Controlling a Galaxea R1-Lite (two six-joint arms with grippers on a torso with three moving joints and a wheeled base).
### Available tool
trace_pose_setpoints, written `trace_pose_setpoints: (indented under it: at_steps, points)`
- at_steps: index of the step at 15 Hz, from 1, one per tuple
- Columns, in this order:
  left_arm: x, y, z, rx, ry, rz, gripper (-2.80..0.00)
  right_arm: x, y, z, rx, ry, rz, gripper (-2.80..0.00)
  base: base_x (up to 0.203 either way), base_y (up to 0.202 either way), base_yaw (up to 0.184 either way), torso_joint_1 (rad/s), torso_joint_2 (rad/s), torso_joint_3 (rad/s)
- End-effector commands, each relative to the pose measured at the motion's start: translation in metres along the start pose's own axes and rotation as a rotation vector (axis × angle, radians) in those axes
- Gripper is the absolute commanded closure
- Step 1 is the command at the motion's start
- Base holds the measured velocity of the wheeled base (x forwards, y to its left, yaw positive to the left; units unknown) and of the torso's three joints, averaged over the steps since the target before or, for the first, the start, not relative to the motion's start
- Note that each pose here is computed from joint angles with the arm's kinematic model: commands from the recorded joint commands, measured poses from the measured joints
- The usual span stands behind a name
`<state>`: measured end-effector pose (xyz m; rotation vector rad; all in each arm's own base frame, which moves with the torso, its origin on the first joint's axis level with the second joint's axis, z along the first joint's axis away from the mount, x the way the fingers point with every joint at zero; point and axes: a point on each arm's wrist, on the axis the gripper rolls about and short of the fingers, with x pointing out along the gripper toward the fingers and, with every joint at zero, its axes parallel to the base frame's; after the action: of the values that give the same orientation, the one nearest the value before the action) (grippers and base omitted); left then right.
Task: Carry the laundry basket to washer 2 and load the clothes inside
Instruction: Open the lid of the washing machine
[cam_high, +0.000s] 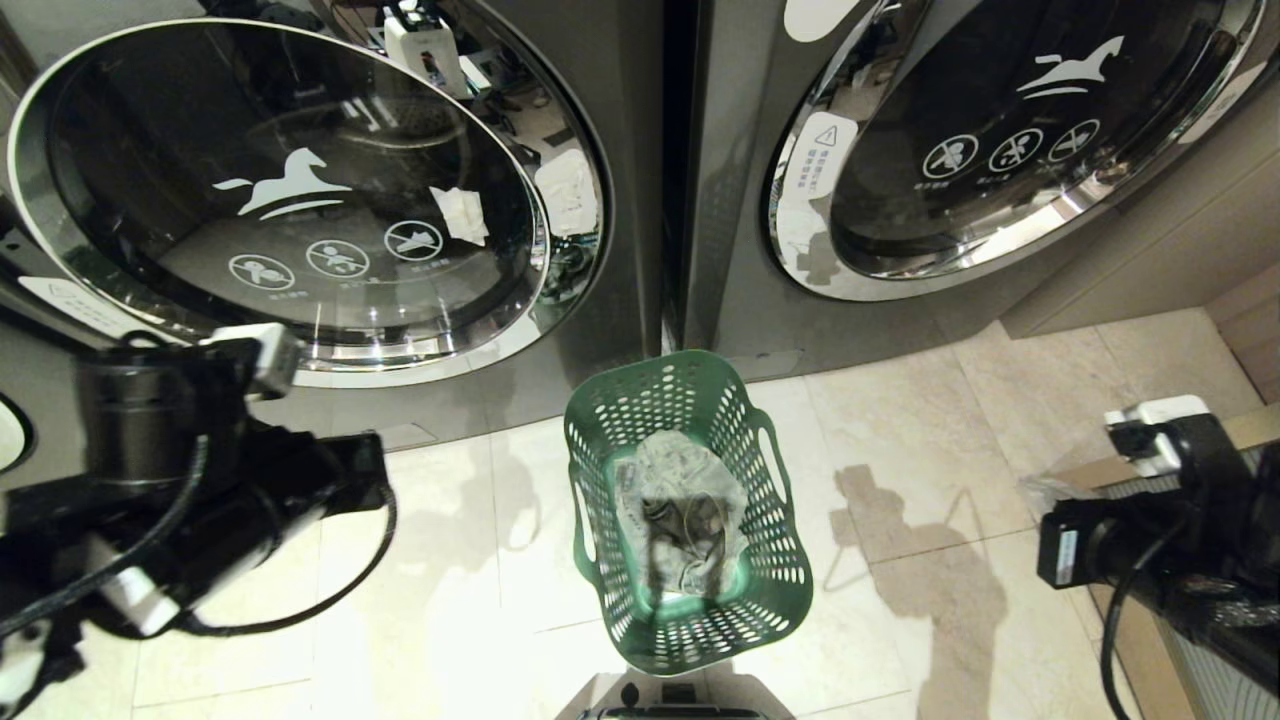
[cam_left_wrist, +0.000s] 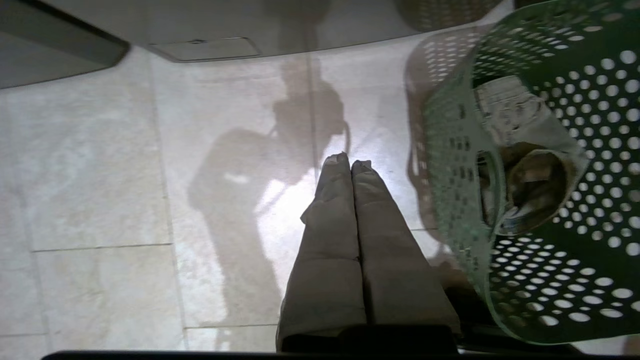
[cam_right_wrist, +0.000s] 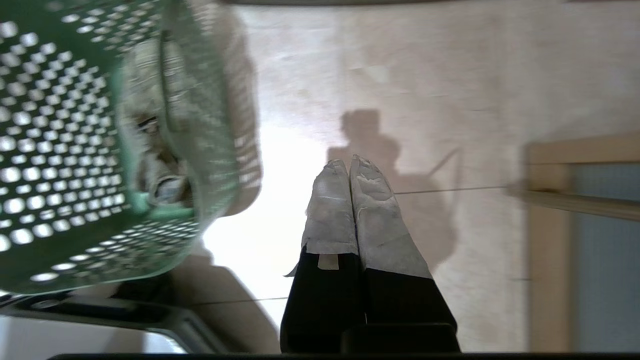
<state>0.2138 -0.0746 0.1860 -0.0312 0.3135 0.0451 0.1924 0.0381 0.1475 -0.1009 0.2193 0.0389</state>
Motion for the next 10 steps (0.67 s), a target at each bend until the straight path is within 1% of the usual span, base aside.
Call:
trace_pose_setpoints:
  at_steps: [1,2,3,4,5,6,7,8,9,10]
  points:
    - [-0.062,0.051,-0.004,-0.005,-0.107,0.119,0.00,-0.052,-0.026,0.001,-0.012,-0.116,-0.118,0.00,0.000,0.000,0.000,0.000,0.00,0.000]
    - [-0.078,0.064,-0.017,0.016,-0.105,0.165,0.00,-0.069,-0.033,-0.004,-0.036,-0.129,-0.174,0.00,0.000,0.000,0.000,0.000,0.00,0.000]
    - [-0.095,0.073,-0.029,0.027,-0.117,0.185,0.00,-0.087,-0.039,-0.008,-0.049,-0.154,-0.220,0.00,0.000,0.000,0.000,0.000,0.00,0.000]
    - [-0.110,0.078,-0.042,0.036,-0.127,0.194,0.00,-0.103,-0.040,-0.014,-0.059,-0.173,-0.243,0.00,0.000,0.000,0.000,0.000,0.00,0.000]
    - [-0.125,0.082,-0.057,0.043,-0.136,0.195,0.00,-0.118,-0.040,-0.023,-0.068,-0.178,-0.246,0.00,0.000,0.000,0.000,0.000,0.00,0.000]
    - [-0.140,0.085,-0.073,0.049,-0.142,0.183,0.00,-0.134,-0.037,-0.034,-0.077,-0.165,-0.233,0.00,0.000,0.000,0.000,0.000,0.00,0.000]
    - [-0.150,0.087,-0.087,0.058,-0.133,0.158,0.00,-0.146,-0.034,-0.046,-0.084,-0.136,-0.207,0.00,0.000,0.000,0.000,0.000,0.00,0.000]
    - [-0.161,0.088,-0.103,0.068,-0.108,0.116,0.00,-0.159,-0.031,-0.061,-0.089,-0.080,-0.167,0.00,0.000,0.000,0.000,0.000,0.00,0.000]
    - [-0.170,0.089,-0.121,0.079,-0.069,0.069,0.00,-0.170,-0.027,-0.078,-0.090,-0.010,-0.130,0.00,0.000,0.000,0.000,0.000,0.00,0.000]
    - [-0.177,0.090,-0.138,0.089,-0.008,0.030,0.00,-0.177,-0.024,-0.090,-0.089,0.028,-0.102,0.00,0.000,0.000,0.000,0.000,0.00,0.000]
